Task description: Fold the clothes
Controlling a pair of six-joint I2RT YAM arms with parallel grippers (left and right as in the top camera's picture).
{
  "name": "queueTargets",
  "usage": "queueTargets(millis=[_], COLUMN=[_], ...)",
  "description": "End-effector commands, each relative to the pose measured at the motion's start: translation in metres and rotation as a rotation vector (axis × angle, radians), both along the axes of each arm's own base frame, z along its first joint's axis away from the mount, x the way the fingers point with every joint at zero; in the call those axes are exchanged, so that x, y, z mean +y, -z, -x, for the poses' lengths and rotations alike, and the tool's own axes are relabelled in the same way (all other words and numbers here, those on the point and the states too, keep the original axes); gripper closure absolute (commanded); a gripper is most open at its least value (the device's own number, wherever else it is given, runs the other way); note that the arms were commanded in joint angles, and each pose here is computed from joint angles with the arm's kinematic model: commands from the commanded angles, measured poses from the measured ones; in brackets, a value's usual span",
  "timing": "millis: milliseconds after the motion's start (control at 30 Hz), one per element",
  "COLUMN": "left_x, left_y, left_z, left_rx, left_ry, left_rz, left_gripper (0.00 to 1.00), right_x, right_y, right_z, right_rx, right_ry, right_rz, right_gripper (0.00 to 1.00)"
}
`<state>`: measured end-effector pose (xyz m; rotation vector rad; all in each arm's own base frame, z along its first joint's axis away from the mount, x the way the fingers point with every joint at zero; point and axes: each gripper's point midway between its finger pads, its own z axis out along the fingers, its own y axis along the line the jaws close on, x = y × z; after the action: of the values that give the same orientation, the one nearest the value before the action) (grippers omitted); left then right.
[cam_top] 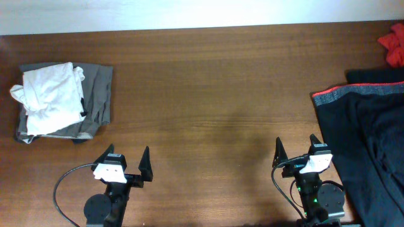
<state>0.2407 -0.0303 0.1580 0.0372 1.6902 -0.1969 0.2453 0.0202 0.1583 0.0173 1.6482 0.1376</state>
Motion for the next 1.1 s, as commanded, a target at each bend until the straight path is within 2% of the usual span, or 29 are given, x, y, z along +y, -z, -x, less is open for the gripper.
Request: queueTargets(millis=[0,267,367,467,633,800,933,1067], left_x=[0.000,0.000,0.000,0.000,0.000,0.000,0.000,0.000], left_y=[0.001,0.001,0.001,0.001,0.001,0.001,0.001,0.001], left_z=[0.000,0.000,0.000,0.000,0.000,0.000,0.000,0.000], left_rx=[-0.005,-0.005,-0.005,-0.005,-0.005,-0.005,-0.005,-0.005], left_ry=[-0.003,-0.003,-0.002,-0.003,-0.003,-0.003,-0.003,-0.003], left_rz=[-0.013,-0.013,-0.013,-0.013,-0.013,-0.013,-0.013,-0.014], left_gripper=[0.01,0.01,0.01,0.01,0.01,0.01,0.01,0.01], right_x=[-0.004,-0.011,-0.012,-0.011,-0.015,-0.035,-0.047,-0.076], right_y=[-0.031,-0.161,-0.195,-0.216,-0.237,-0.231,-0.202,-0.150], right_z=[0.005,0.049,0.056,0.051,0.018,-0.031,-0.078,-0.122], right_rx=[-0.040,-0.137,-0.073,0.050,0.290,0.533,0.714,0.880], right_ry=[0.026,0.039,0.041,0.047,0.092,0.232,0.291,0.352], right_rz=[-0.076,-0.085,-0.078,-0.065,-0.030,0.051,0.087,0.109], right_gripper=[0.01,0.01,0.01,0.01,0.01,0.01,0.01,0.01])
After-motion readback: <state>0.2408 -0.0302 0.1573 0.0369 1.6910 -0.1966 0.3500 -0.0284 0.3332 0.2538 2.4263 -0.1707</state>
